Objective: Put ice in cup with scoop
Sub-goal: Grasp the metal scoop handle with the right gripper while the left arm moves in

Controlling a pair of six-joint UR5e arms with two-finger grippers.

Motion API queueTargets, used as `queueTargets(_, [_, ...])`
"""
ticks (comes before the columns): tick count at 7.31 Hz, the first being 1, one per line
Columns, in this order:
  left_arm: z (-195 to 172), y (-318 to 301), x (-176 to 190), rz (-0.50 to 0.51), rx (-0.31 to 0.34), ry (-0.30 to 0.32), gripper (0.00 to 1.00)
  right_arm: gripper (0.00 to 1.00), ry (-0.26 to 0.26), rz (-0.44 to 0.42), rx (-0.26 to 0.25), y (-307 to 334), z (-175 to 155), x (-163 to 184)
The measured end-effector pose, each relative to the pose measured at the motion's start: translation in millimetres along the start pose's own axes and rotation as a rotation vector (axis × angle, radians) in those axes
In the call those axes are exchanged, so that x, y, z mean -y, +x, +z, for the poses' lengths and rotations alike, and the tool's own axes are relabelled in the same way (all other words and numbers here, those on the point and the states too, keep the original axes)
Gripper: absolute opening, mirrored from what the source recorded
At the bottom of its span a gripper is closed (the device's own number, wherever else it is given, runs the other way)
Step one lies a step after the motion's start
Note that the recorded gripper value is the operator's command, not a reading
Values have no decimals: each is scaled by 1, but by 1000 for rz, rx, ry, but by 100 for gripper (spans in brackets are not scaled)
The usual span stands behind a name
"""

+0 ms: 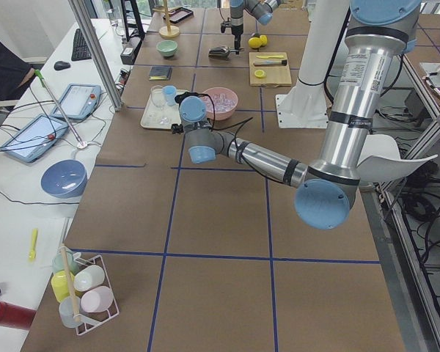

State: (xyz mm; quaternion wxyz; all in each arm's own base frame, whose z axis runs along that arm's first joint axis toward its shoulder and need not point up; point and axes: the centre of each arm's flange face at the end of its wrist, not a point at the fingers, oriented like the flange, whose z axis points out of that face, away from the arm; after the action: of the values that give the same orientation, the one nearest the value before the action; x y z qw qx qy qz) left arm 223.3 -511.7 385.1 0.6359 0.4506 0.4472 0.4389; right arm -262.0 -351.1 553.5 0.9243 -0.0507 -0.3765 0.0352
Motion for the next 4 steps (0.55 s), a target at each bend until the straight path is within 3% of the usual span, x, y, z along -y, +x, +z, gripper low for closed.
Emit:
queueTargets(1, [0, 0, 0, 0, 0, 0, 99, 0, 0, -2, 0, -1, 0, 0])
queueTargets(4, [-1, 2, 3, 5, -2, 5, 99, 0, 9, -5, 9, -3, -6, 1])
